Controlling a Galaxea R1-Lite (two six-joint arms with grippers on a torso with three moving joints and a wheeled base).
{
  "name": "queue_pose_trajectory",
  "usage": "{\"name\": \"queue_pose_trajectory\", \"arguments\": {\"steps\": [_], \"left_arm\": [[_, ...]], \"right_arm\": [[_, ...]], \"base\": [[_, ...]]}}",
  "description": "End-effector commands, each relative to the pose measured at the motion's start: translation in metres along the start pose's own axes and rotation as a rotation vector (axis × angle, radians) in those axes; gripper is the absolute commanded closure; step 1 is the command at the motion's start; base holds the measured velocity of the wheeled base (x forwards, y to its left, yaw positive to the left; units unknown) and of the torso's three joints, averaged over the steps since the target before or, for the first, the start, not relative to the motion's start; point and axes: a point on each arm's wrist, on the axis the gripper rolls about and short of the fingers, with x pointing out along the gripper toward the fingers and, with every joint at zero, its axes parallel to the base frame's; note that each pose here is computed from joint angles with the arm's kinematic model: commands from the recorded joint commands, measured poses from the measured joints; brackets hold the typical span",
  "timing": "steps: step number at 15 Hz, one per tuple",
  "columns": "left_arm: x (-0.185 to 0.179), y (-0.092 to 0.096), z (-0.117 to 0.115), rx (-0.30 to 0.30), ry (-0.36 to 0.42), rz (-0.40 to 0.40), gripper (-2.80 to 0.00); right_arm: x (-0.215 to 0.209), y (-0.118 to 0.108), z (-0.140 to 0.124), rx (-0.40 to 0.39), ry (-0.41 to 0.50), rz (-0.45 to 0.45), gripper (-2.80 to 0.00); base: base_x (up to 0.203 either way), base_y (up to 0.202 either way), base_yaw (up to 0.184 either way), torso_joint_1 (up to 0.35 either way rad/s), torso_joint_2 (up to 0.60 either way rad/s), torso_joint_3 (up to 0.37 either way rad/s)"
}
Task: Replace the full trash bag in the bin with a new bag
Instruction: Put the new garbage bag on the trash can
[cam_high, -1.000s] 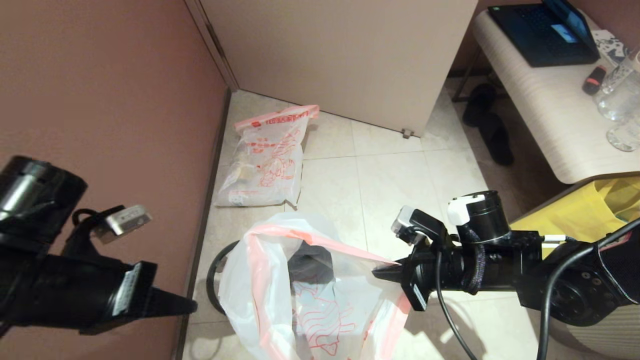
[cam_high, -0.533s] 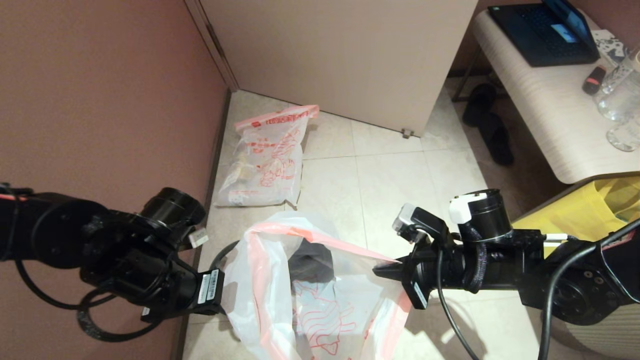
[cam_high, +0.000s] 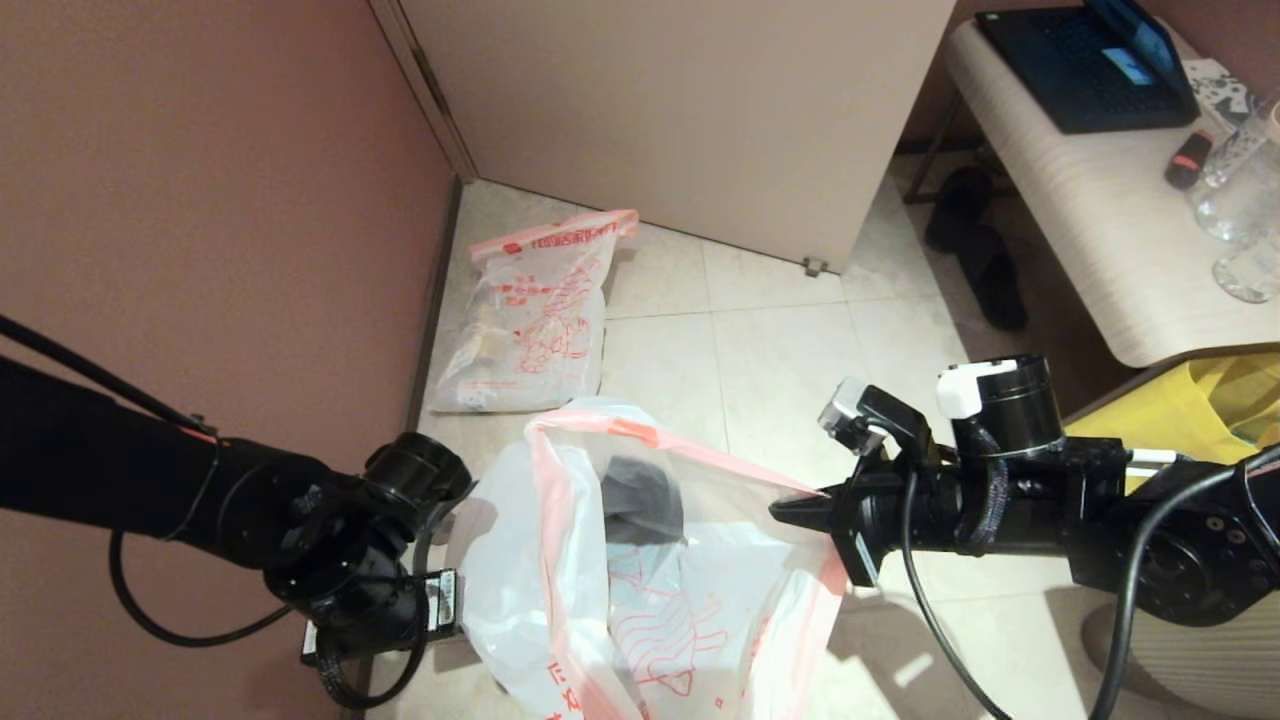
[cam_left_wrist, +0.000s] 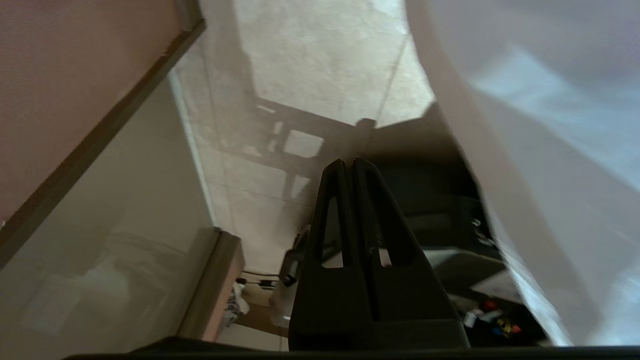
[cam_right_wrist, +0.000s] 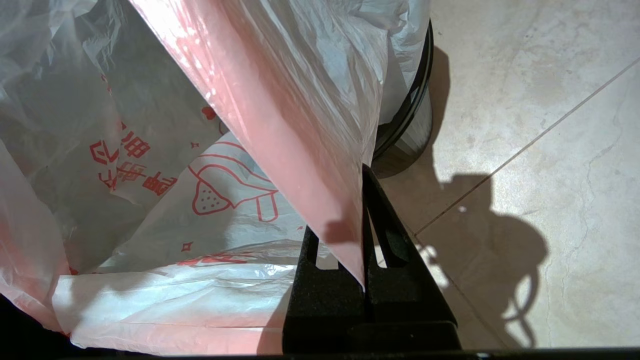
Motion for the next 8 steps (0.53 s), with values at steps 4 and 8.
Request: {"name": "queue_pose_trajectory", "arguments": {"steps": [4, 8], "left_arm": [[0.035, -0.024, 0.01, -0.045, -0.082, -0.001, 0.0], [0.029, -0.065, 0.03, -0.018, -0.19, -0.104, 0.0]], "right_arm": [[-0.013, -0.012, 0.004, 0.003, -0.032, -0.026, 0.0], [-0.015, -0.012, 0.004, 0.003, -0.036, -0.025, 0.0]], "base": [[0.0, 0.0, 0.0, 0.0, 0.0, 0.0], [0.0, 0.0, 0.0, 0.0, 0.0, 0.0]]}}
